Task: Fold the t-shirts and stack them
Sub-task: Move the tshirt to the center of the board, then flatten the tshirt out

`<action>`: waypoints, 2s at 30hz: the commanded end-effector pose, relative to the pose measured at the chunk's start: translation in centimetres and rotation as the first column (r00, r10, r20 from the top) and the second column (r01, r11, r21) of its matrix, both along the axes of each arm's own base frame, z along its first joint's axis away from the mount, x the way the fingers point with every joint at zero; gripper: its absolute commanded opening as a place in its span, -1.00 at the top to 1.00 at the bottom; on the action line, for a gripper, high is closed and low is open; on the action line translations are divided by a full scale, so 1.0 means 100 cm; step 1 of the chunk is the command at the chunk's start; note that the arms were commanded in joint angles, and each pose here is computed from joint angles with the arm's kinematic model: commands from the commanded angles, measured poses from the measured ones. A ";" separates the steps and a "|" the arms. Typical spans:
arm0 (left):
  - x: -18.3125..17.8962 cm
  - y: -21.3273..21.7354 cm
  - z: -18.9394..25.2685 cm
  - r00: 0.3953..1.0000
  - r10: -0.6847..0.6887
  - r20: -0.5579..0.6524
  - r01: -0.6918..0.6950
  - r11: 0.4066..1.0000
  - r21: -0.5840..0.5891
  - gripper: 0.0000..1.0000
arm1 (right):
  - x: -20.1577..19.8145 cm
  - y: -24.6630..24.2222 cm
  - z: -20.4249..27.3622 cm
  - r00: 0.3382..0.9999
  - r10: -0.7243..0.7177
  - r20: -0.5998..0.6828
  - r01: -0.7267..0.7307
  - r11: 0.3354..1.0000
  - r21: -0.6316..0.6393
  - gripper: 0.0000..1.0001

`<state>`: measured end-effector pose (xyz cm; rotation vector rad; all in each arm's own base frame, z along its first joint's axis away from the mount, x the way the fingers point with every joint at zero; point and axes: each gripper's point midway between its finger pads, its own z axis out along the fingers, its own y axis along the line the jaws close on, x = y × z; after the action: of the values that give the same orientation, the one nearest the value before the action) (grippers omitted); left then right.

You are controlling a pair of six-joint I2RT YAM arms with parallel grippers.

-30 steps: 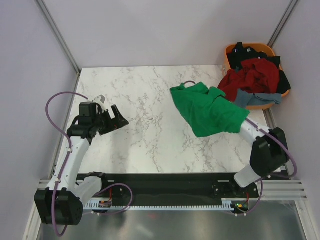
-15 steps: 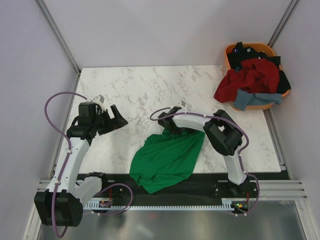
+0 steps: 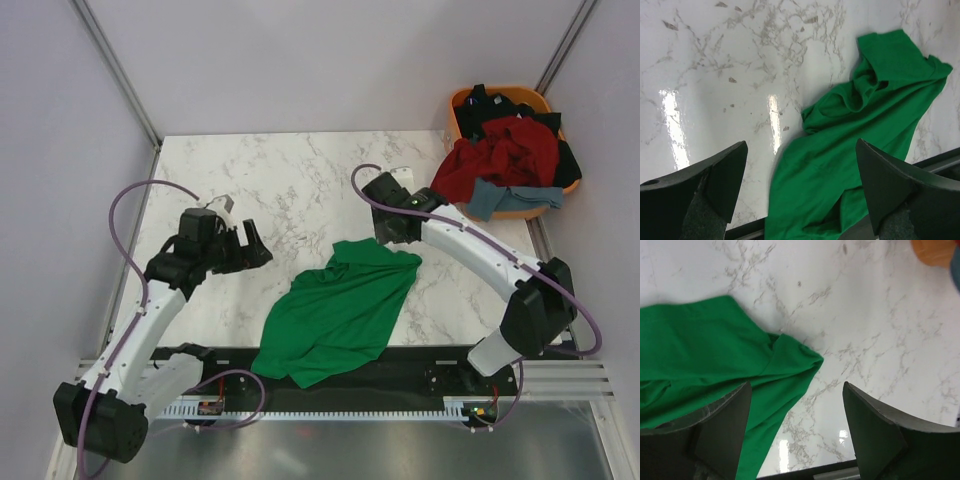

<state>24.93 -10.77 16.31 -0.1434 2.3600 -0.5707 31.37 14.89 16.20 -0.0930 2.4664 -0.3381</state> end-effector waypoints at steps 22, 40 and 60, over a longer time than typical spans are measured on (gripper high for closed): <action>-0.032 0.119 0.066 0.796 0.526 0.298 -0.581 0.802 0.136 -0.99 | -0.153 0.295 -0.123 0.821 0.543 -0.173 -0.492 0.829 0.268 -0.49; -0.027 0.105 0.063 0.838 0.467 0.282 -0.514 0.849 0.123 -0.99 | 0.073 0.215 -0.078 0.920 0.378 -0.106 -0.353 0.915 0.195 -0.54; -0.025 0.097 0.065 0.857 0.429 0.287 -0.473 0.875 0.104 -0.99 | 0.057 0.309 -0.104 0.894 0.447 -0.022 -0.427 0.866 0.263 -0.43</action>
<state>21.93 -0.84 21.97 -0.5142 2.0466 -0.1136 36.12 44.76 5.25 -0.6014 2.4887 0.1621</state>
